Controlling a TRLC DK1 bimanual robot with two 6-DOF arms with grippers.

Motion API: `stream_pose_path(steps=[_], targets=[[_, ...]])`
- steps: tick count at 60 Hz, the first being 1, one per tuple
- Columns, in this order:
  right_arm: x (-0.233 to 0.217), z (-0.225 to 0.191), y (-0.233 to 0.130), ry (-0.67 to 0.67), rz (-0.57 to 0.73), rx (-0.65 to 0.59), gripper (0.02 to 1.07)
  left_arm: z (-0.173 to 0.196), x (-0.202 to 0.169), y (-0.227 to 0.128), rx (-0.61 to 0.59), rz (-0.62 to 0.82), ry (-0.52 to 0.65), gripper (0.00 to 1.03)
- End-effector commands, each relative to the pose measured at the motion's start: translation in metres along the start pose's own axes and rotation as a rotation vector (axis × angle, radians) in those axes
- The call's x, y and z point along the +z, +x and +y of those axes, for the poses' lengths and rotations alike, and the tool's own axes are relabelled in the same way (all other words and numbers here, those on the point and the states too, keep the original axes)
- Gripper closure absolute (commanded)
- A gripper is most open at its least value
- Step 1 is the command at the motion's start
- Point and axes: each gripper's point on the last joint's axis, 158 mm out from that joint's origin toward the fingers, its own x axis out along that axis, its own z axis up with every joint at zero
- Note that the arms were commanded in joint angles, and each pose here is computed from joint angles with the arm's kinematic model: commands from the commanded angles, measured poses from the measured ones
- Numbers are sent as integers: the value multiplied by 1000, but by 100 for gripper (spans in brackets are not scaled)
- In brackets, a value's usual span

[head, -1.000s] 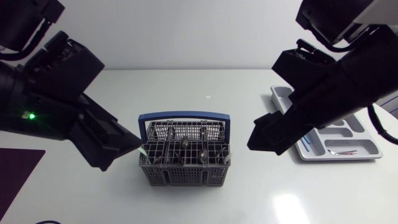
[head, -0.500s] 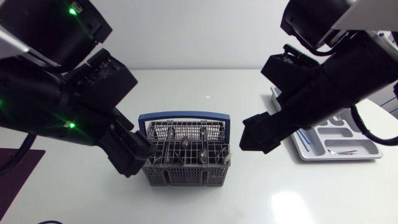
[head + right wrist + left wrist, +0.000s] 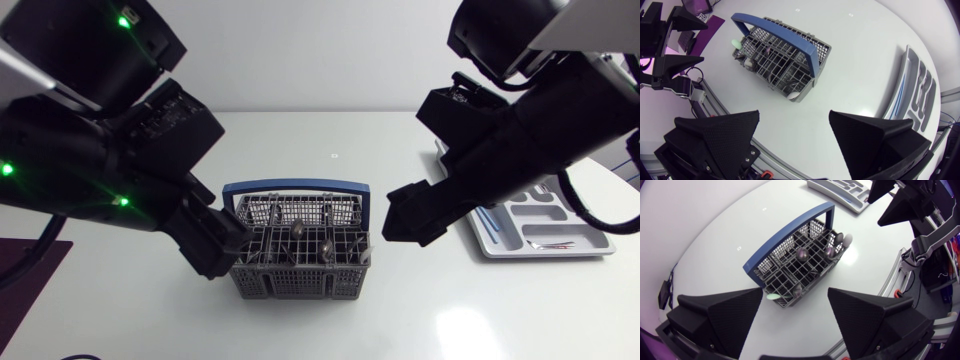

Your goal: Unload the cutlery basket into the drawer organizer.

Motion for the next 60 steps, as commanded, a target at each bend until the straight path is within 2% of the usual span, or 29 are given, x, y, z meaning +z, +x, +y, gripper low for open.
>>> stream_pose_path(steps=[1, 12, 29, 48, 60], targets=[[-4, -1, 9, 30, 21, -8, 7, 3, -13, 12, 42, 44, 26, 12], [-7, 1, 14, 8, 27, -15, 7, 3, -16, 15, 101, 55, 112, 12], [-9, 3, 22, -19, 33, -17, 7, -12, -18, 26, 119, 78, 210, 12], [-10, 7, 30, -46, 28, -14, 7, -16, -18, 44, 133, 95, 229, 17], [-15, 7, 35, -51, 40, -15, 7, -23, 0, 43, 127, 56, 218, 17]])
